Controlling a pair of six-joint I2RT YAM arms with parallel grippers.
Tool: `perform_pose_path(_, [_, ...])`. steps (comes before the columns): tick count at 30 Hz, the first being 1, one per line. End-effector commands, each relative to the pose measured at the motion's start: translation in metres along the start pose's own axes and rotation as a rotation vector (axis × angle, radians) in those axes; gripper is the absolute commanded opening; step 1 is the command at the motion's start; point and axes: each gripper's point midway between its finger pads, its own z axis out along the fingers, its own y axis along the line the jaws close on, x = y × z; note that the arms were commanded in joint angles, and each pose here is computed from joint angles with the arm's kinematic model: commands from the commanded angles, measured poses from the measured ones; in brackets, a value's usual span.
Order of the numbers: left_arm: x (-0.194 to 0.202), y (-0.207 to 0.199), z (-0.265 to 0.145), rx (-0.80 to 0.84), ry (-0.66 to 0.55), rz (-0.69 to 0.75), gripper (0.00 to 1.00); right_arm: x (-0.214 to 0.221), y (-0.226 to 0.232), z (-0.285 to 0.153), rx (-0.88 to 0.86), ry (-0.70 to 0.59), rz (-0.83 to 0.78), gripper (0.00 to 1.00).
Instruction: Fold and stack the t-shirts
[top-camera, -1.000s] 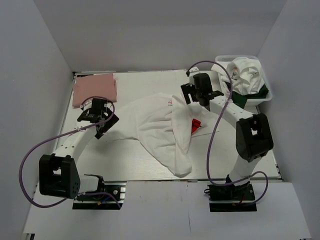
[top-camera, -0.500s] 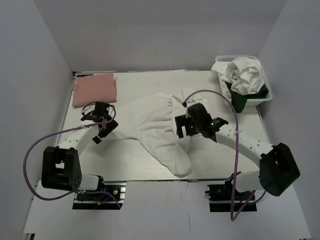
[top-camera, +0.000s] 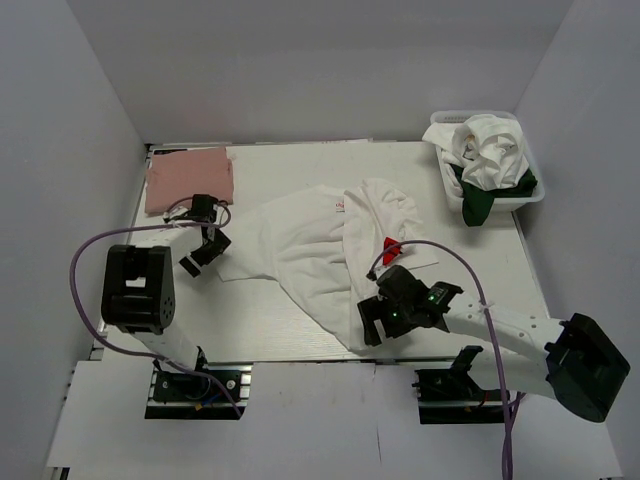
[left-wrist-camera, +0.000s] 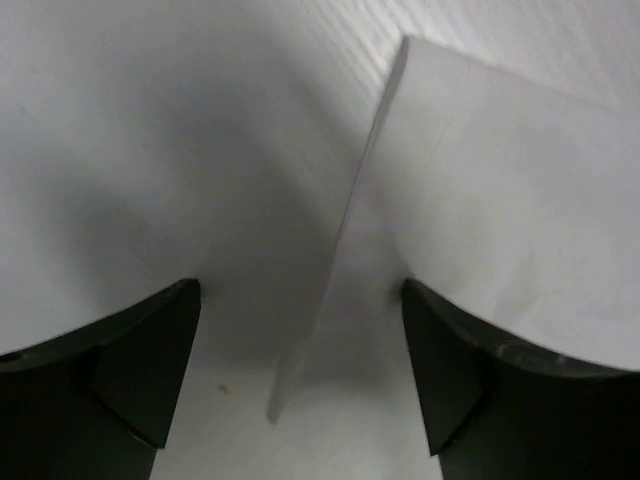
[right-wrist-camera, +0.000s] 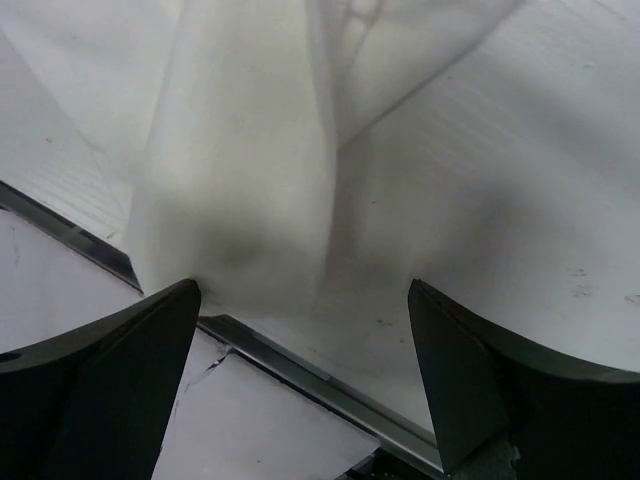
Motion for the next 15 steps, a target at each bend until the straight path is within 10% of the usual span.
perform_pose_path(1, [0.001,-0.012,0.012,0.029,0.006,0.004,0.88,0.01,0.013,0.006,-0.045,0.033,-0.003,0.9])
perform_pose_path(4, [0.019,-0.021,0.025,0.076,0.073,0.039,0.55,0.008,0.015,0.011,-0.03,0.033,-0.014,0.67])
perform_pose_path(7, [0.032,-0.025,0.029,0.109,0.124,0.052,0.0,0.001,0.027,0.009,-0.077,0.008,-0.009,0.1])
perform_pose_path(15, [0.008,-0.023,-0.008,0.178,0.003,0.02,0.0,-0.054,0.011,-0.027,0.057,-0.247,0.053,0.0])
